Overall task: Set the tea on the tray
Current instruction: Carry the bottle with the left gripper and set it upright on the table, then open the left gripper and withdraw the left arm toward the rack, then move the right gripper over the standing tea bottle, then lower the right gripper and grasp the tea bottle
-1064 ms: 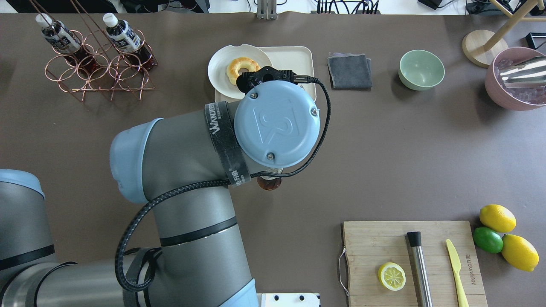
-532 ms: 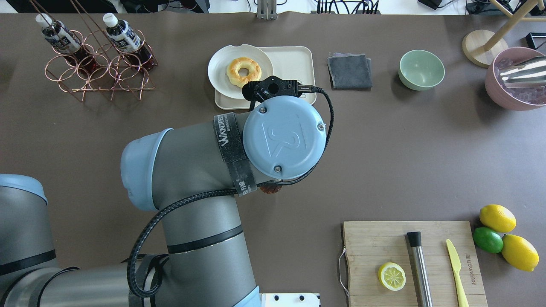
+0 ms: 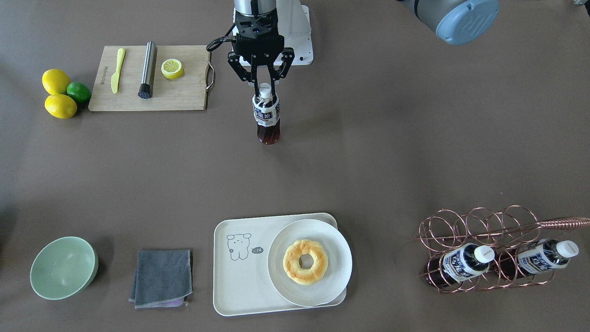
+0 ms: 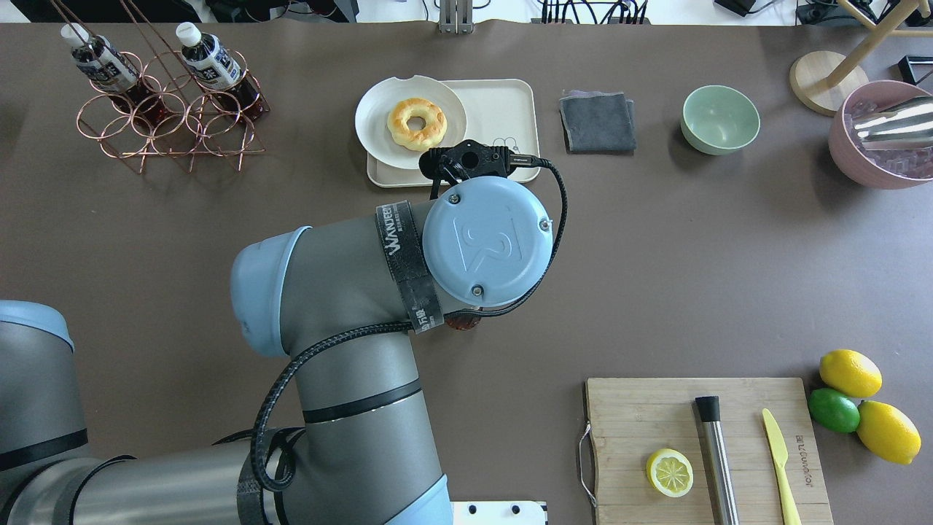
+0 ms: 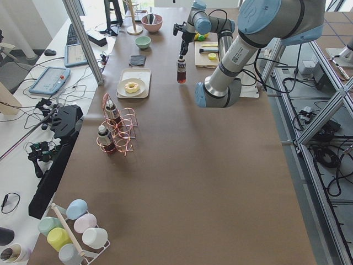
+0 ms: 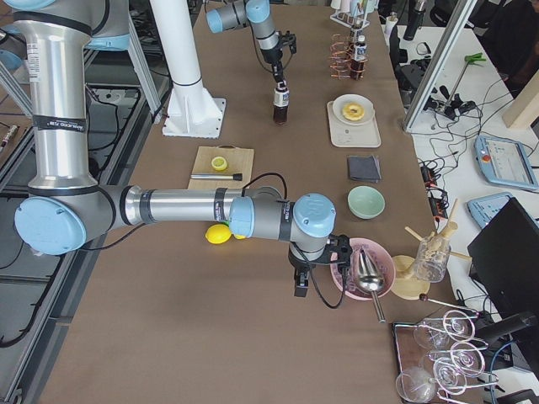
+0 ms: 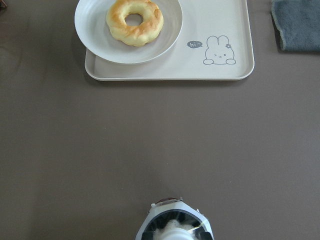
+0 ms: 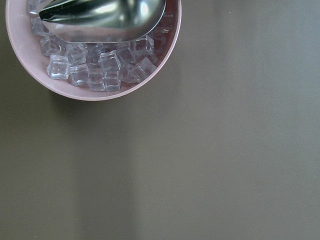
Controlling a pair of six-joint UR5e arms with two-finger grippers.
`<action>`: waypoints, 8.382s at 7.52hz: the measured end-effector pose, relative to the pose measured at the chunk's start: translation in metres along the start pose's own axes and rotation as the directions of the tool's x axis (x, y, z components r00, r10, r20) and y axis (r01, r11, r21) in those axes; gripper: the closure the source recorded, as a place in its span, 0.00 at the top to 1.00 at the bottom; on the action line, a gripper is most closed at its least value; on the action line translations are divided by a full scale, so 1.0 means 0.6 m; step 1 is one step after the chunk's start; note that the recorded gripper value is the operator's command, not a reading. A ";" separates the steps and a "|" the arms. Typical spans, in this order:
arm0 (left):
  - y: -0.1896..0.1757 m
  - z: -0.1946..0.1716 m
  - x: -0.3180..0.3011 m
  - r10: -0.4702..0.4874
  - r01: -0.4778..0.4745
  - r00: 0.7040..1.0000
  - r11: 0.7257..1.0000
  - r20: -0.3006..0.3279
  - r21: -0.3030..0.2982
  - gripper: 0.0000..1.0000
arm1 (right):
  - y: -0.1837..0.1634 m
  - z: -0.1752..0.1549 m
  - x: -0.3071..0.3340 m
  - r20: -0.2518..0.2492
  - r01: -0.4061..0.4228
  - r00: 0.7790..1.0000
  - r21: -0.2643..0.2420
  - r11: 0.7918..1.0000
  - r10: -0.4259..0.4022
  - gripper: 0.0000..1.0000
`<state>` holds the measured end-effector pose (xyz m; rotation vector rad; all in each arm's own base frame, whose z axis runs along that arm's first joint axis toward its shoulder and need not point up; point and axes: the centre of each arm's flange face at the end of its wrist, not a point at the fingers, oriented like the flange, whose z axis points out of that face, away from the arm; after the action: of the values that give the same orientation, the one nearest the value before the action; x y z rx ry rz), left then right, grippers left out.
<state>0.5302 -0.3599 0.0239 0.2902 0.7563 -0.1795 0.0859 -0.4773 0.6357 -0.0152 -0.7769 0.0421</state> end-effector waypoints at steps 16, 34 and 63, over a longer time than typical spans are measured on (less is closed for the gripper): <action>-0.051 0.002 -0.094 0.013 -0.009 0.999 0.991 -0.031 0.131 0.98 | -0.013 -0.011 -0.010 0.000 0.010 1.000 0.013 1.000 -0.010 1.00; -0.396 0.009 -1.266 0.314 -0.304 0.946 0.945 0.082 -0.121 0.98 | -0.138 -0.177 -0.497 0.038 0.209 0.976 0.141 0.968 -0.217 1.00; -0.333 0.085 -1.398 0.107 -0.129 0.989 0.966 -0.105 -0.225 0.98 | 0.191 0.026 -1.346 0.003 0.054 0.998 0.167 0.985 -0.055 0.60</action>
<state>-0.0890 -0.5182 0.6050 0.1214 0.8402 0.0361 -0.5039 -0.3980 0.0775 0.1651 -0.7785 0.0551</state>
